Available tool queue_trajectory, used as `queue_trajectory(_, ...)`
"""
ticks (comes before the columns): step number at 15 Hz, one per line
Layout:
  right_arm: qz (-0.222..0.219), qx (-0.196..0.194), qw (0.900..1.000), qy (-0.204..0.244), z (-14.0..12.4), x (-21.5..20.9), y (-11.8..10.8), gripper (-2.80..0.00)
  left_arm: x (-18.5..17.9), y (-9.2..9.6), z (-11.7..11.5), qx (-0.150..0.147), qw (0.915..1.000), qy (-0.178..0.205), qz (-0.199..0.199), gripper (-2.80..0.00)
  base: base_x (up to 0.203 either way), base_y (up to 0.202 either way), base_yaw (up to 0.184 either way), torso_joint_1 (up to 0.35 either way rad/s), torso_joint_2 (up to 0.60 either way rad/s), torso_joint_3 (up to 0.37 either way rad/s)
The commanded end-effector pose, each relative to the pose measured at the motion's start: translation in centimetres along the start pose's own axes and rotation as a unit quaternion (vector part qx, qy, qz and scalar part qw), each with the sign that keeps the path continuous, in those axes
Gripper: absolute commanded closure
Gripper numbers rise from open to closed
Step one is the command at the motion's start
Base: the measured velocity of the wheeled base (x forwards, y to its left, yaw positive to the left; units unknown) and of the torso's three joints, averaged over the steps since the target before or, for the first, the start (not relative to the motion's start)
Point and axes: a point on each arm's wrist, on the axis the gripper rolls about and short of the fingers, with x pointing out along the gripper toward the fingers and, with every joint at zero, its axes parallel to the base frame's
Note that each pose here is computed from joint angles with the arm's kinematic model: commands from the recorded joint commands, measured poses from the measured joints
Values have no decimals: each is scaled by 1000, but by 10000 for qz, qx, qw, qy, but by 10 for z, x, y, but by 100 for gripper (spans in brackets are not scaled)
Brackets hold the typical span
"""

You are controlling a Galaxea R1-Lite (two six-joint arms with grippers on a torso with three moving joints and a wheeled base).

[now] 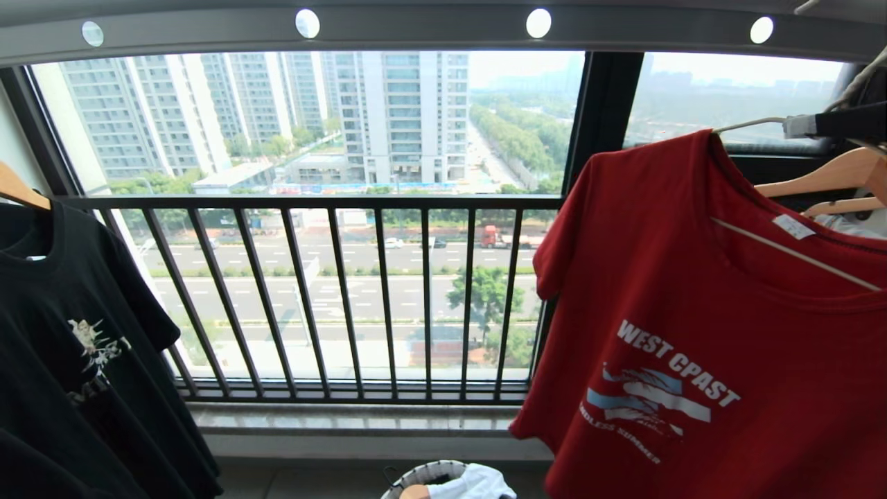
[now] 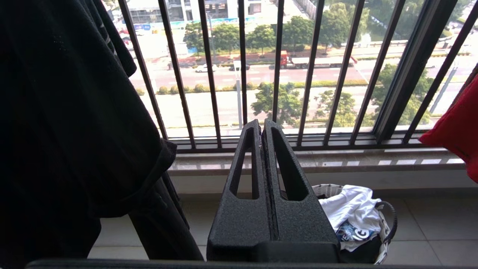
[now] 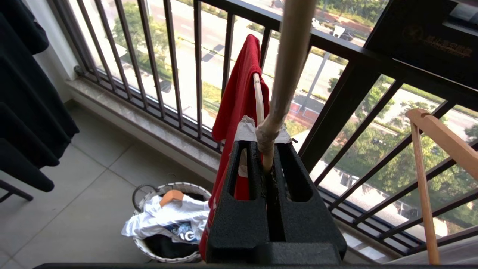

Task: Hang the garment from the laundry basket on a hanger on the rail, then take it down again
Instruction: Take the clothes off the clothes rack

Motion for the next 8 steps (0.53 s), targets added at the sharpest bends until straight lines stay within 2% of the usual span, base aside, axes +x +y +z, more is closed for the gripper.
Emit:
queue_trajectory(1, 141, 90, 9997, 163, -15, -6, 10, 0, 0, 0, 0, 2, 10000, 15, 3, 0, 0, 0, 0, 0, 0, 0)
queue_trajectory(6, 1014, 303, 9910, 824, -56, 15, 37, 0, 0, 0, -1, 2, 10000, 11, 3, 0, 0, 0, 0, 0, 0, 0)
queue_trajectory(8, 1386, 399, 9855, 897, -66, 31, 50, 0, 0, 0, 0, 2, 10000, 7, -2, 0, 0, 0, 0, 0, 0, 0)
